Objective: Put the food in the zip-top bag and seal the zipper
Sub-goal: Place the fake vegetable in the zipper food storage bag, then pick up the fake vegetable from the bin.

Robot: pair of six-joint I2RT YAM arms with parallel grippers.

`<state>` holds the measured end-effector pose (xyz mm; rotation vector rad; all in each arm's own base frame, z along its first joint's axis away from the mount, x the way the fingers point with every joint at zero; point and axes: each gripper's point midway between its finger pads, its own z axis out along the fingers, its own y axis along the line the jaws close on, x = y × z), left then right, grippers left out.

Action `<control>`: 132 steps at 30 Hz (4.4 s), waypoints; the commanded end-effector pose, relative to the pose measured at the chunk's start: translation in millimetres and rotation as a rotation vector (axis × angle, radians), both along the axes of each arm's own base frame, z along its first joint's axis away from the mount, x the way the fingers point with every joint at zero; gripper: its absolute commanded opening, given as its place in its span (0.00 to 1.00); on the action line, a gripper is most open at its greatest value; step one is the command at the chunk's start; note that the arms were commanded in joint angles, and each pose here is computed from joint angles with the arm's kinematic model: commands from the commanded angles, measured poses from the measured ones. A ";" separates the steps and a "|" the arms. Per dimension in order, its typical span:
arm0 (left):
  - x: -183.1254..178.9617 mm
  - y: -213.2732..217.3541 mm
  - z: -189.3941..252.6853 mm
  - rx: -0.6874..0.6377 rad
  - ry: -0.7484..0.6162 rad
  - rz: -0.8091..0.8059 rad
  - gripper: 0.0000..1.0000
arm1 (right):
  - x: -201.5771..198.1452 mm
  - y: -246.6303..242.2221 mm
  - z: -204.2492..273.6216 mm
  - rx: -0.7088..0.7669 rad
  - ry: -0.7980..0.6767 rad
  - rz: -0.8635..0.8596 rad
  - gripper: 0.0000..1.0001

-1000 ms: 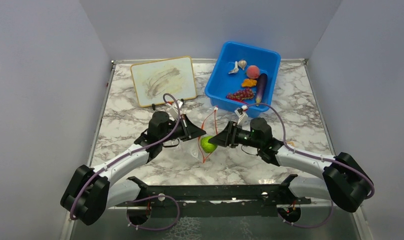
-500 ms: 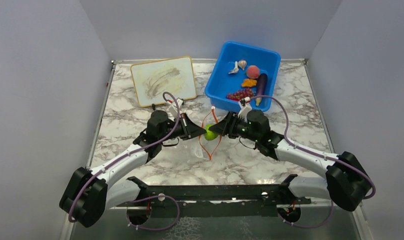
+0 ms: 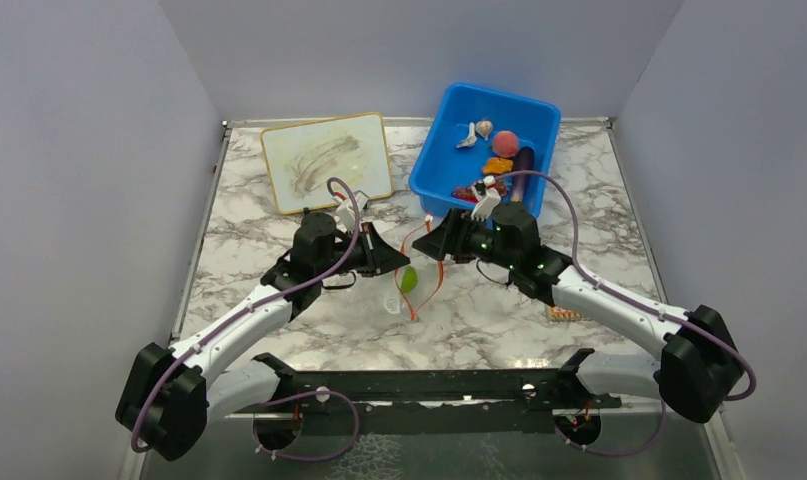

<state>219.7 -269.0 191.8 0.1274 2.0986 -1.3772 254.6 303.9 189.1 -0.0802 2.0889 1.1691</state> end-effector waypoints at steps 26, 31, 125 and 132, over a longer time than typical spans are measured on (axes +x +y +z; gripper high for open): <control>25.1 65.6 14.3 0.572 -0.360 0.015 0.00 | 161.8 -42.0 84.8 -0.644 -0.478 -0.248 0.47; 19.7 67.6 1.3 0.573 -0.355 0.004 0.00 | 211.0 -70.3 55.2 -0.597 -0.305 -0.476 0.44; 23.2 80.1 6.8 0.581 -0.365 0.100 0.00 | 277.2 -148.8 27.3 -0.022 -0.106 -0.469 0.01; 19.4 69.4 17.1 0.493 -0.331 0.105 0.00 | 211.6 -140.2 56.7 -0.039 -0.169 -0.319 0.01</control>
